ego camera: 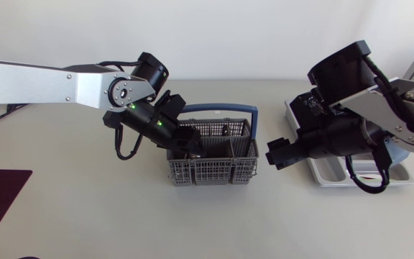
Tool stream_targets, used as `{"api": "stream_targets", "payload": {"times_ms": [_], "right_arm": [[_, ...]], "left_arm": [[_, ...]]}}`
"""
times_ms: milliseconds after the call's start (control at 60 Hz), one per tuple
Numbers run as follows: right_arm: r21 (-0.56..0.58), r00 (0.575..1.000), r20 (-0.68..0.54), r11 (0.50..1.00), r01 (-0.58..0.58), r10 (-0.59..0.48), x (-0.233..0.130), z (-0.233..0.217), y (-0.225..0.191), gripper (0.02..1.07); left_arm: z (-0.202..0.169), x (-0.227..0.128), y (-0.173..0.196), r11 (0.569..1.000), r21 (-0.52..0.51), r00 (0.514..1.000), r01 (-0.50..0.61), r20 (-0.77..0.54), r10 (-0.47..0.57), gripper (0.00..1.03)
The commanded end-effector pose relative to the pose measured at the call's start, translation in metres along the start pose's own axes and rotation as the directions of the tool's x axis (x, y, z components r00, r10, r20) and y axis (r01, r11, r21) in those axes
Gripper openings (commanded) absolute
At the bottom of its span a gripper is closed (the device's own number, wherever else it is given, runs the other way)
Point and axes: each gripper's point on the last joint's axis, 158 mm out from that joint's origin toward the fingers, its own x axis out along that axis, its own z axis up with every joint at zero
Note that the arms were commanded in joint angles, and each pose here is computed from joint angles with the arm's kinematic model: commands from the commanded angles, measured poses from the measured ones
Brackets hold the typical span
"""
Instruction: Sort the cutlery from the basket into the organizer compartments.
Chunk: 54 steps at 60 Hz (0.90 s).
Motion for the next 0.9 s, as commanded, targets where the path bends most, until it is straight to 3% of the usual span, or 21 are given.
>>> {"api": "stream_targets", "payload": {"times_ms": [0, 883], "right_arm": [[-0.018, 1.0, -0.009, 1.0, 0.008, -0.008, 0.001, -0.008, -0.001, 0.88], [-0.028, 1.0, -0.004, 0.999, 0.028, -0.028, 0.012, -0.022, -0.011, 0.88]], "left_arm": [[0.014, -0.008, -0.015, 1.0, 0.01, 0.999, 0.029, 0.034, -0.029, 0.65], [0.0, 0.007, -0.026, 0.999, 0.02, 0.997, 0.051, -0.067, -0.049, 0.62]]}}
